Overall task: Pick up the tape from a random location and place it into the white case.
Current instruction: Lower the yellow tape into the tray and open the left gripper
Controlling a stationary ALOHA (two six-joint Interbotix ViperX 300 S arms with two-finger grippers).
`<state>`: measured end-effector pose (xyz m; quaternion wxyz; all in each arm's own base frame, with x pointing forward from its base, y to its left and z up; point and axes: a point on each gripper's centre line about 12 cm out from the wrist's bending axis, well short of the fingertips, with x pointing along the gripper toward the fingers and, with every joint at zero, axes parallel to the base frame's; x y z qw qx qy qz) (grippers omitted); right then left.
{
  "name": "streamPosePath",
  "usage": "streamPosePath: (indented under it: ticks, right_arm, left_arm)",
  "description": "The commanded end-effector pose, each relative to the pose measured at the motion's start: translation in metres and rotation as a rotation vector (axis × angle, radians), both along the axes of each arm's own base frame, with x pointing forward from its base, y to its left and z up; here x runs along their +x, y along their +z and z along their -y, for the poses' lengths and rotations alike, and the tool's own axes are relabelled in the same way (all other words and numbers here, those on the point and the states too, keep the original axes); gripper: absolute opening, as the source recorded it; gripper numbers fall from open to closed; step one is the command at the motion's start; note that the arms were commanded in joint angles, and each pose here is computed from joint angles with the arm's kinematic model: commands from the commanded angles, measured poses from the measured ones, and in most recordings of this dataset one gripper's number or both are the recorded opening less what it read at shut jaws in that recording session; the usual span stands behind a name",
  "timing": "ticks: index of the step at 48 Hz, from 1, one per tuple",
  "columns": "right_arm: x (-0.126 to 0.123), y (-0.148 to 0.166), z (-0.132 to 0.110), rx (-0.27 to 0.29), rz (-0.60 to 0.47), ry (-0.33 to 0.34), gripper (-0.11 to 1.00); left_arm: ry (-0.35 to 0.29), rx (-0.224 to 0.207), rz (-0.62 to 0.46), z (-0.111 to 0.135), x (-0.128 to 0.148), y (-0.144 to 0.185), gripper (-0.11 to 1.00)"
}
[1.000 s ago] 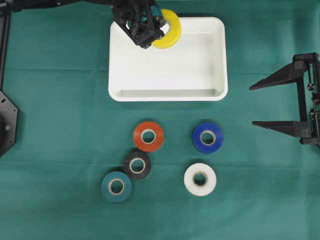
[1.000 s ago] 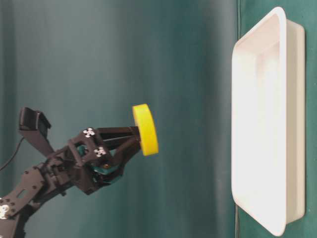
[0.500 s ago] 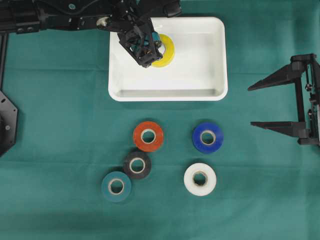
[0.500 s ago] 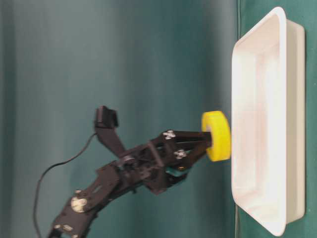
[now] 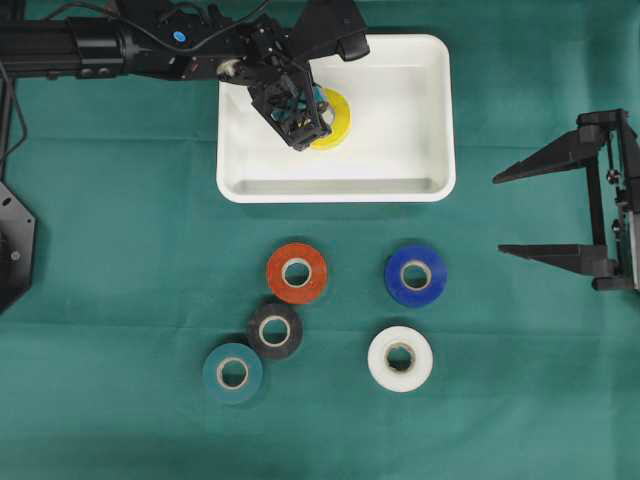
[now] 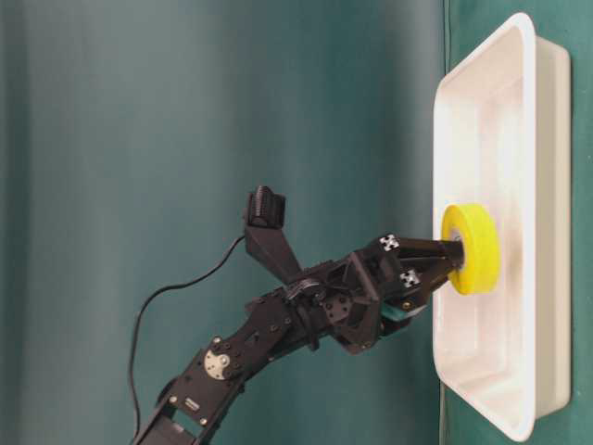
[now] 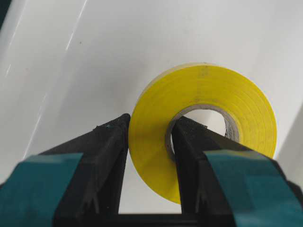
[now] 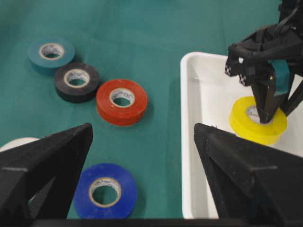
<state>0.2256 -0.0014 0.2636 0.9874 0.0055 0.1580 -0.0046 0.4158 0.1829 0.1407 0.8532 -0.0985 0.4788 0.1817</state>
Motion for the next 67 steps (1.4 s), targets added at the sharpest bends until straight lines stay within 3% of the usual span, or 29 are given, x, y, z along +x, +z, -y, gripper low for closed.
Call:
streamPosePath:
  ticks: [1,36,38,46,50,59,67]
  right_arm:
    - [0.003,0.009,0.0,-0.004,0.025,0.001,0.9]
    - [0.003,0.01,0.0,-0.005,0.028,0.0,0.9]
    - [0.003,0.01,0.0,-0.005,0.028,0.001,0.9]
    - [0.004,0.01,0.0,-0.002,0.026,0.001,0.9]
    - [0.004,0.01,0.0,0.0,0.025,-0.001,0.9]
    - [0.004,0.011,0.0,0.0,0.028,-0.001,0.9]
    - [0.003,0.012,0.0,0.0,0.028,-0.002,0.9]
  left_arm:
    - [0.001,0.015,0.042,-0.002,0.007,0.01,0.23]
    - [-0.016,0.015,0.043,0.003,0.014,0.004,0.24]
    - [-0.016,0.016,0.045,0.002,0.014,0.004,0.3]
    - [-0.015,0.021,0.059,0.002,0.016,0.005,0.79]
    - [-0.013,0.021,0.056,0.001,0.014,0.005,0.95]
    - [-0.013,0.018,0.051,0.003,0.012,0.011,0.96]
    - [-0.023,0.029,0.079,0.01,0.008,0.046,0.96]
